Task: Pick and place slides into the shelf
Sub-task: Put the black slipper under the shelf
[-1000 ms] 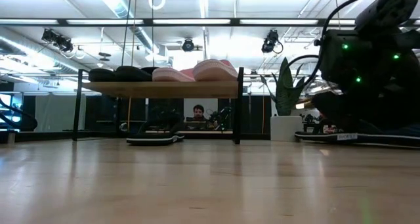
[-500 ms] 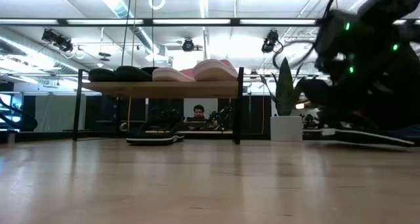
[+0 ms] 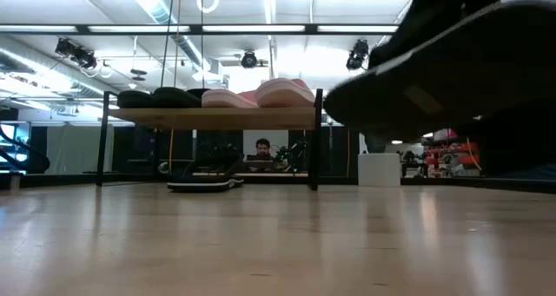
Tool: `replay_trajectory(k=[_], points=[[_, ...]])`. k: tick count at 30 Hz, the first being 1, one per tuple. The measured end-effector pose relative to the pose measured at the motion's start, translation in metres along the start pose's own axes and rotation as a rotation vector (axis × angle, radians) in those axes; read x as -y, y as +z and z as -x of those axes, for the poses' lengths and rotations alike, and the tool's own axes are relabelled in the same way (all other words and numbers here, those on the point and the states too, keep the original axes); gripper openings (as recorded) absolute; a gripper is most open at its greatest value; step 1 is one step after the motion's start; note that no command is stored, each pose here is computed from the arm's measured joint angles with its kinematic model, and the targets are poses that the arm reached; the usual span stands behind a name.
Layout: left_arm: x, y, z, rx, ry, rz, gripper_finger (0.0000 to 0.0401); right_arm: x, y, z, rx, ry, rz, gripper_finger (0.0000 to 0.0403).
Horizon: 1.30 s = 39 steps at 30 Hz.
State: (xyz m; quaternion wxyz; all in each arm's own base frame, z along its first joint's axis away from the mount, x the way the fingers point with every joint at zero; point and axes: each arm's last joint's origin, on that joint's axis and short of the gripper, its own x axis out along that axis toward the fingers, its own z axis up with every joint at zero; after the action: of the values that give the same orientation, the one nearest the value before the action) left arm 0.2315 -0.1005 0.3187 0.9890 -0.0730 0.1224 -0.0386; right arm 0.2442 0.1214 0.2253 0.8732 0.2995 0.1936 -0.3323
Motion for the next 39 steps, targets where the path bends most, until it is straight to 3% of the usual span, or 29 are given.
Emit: replay_trajectory(k=[4,7,12,15,19,26,30,39], points=[[0.000,0.007,0.007,0.045,-0.014,-0.040,0.0016,-0.032,-0.021,0.004,-0.045,0.051,0.017,0.0004],[0.000,0.009,0.010,0.057,-0.016,-0.061,0.0019,-0.054,-0.040,-0.011,-0.040,0.040,0.037,0.0003],[0.000,0.009,0.010,0.056,-0.016,-0.089,0.0009,-0.083,-0.059,-0.062,-0.031,-0.038,0.074,0.0005],[0.000,0.009,0.010,0.055,-0.016,-0.089,0.0007,-0.090,-0.056,-0.099,-0.051,-0.096,0.171,0.0005],[0.000,0.009,0.010,0.055,-0.016,-0.081,0.0014,-0.091,-0.033,-0.144,-0.037,-0.170,0.227,0.0005],[0.000,0.008,0.010,0.054,-0.016,-0.082,0.0026,-0.063,0.010,-0.204,-0.167,-0.232,0.119,0.0006],[0.000,0.008,0.010,0.046,-0.014,-0.086,0.0022,-0.048,0.013,-0.214,-0.232,-0.253,0.078,0.0008],[0.000,0.007,0.009,0.042,-0.013,-0.124,0.0012,-0.050,0.028,-0.213,-0.218,-0.207,0.226,0.0054]])
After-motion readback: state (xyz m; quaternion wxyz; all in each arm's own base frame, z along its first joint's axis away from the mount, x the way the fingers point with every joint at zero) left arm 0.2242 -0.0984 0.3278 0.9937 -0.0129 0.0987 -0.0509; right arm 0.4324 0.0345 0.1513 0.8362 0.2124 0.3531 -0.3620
